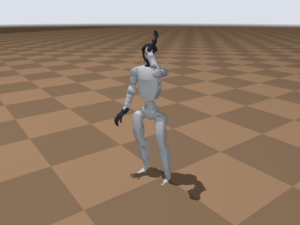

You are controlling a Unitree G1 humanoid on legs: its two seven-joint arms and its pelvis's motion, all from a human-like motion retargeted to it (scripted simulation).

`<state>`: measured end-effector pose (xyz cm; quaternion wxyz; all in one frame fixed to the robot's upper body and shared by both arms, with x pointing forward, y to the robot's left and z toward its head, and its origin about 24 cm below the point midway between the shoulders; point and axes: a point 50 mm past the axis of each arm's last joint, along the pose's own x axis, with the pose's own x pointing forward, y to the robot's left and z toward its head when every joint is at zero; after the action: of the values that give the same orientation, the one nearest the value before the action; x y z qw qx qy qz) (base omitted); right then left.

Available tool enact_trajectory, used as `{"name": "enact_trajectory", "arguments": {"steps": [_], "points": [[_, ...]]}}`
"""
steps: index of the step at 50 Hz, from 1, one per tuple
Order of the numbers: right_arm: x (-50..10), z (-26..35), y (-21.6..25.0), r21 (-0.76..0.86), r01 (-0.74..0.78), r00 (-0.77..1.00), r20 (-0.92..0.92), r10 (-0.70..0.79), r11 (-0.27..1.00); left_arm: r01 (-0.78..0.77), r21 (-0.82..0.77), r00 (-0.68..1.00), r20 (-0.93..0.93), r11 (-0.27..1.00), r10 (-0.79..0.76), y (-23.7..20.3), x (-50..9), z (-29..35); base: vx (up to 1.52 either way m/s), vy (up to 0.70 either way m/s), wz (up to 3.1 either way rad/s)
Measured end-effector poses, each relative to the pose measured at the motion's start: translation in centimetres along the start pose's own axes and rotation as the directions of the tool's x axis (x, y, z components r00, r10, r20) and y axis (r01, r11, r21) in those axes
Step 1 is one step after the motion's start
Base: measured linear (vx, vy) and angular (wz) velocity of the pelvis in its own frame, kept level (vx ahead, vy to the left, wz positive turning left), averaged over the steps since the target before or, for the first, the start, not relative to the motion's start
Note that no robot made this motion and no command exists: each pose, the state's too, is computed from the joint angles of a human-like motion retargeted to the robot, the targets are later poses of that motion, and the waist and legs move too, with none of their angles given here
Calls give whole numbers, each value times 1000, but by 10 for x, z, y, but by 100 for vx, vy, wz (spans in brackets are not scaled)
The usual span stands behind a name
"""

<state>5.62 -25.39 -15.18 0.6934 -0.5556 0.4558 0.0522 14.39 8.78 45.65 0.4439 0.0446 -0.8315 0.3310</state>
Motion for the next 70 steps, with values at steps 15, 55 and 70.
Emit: {"name": "enact_trajectory", "arguments": {"steps": [15, 55, 70], "points": [[-8, 0, 12, 31, -28, 1000, -11, 28, 999, -25, 16, 999, -41, 1000, 26, 2, -3, -6, 0, -1, 23], [-28, -1, 40, 112, -102, 994, -29, 106, 988, -36, -119, 987, -158, 992, 17, 3, -35, -1, -1, 0, 25], [-22, 31, 27, 43, -24, 981, 193, 15, 999, 563, -175, 617, -560, 807, -552, 103, -210, -5, -2, 1, 17]]}}
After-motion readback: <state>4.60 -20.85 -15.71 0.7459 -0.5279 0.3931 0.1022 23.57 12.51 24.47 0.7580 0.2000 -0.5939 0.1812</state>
